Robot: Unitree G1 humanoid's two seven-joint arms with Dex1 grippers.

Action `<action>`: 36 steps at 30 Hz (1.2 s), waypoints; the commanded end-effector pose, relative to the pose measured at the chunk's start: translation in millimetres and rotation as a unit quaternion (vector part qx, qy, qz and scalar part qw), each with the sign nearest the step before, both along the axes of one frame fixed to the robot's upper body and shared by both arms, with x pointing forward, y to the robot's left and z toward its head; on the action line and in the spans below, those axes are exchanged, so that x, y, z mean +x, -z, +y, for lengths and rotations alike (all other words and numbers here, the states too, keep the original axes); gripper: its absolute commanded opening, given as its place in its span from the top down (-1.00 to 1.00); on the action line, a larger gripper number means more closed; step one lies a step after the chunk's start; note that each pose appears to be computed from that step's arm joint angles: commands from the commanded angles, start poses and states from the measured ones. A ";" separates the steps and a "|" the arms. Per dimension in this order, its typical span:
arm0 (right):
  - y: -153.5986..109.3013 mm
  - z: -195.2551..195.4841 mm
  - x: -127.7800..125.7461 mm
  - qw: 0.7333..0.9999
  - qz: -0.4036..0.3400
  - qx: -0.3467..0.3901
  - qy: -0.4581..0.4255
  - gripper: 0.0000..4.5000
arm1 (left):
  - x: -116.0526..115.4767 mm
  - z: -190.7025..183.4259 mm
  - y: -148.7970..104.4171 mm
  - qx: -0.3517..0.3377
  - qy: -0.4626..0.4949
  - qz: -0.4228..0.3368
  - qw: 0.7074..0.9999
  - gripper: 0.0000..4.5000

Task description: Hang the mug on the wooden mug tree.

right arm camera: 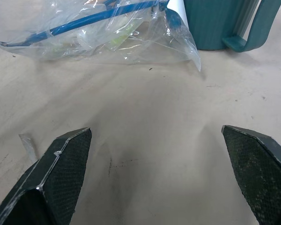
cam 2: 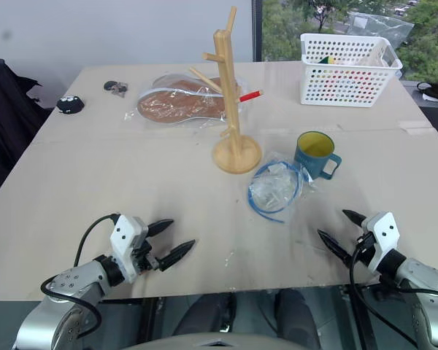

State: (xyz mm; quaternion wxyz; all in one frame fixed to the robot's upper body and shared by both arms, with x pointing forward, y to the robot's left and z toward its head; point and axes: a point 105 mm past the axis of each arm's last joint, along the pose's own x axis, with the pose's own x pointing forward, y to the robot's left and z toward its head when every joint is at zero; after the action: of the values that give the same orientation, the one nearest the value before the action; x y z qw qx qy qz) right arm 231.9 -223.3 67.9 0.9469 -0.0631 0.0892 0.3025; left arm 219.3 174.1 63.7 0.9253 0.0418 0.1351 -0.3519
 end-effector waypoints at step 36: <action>-42.6 37.5 19.3 0.961 0.082 0.262 0.010 -0.99 | 20.9 -13.2 -43.9 -0.013 0.032 -0.109 0.993 -1.00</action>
State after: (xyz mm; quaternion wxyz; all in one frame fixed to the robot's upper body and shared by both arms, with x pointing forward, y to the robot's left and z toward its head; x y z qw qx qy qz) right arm 245.6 -187.9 95.9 0.9233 0.1962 0.1069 0.3125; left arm 242.0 168.2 87.2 0.9308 0.0636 0.0720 -0.3528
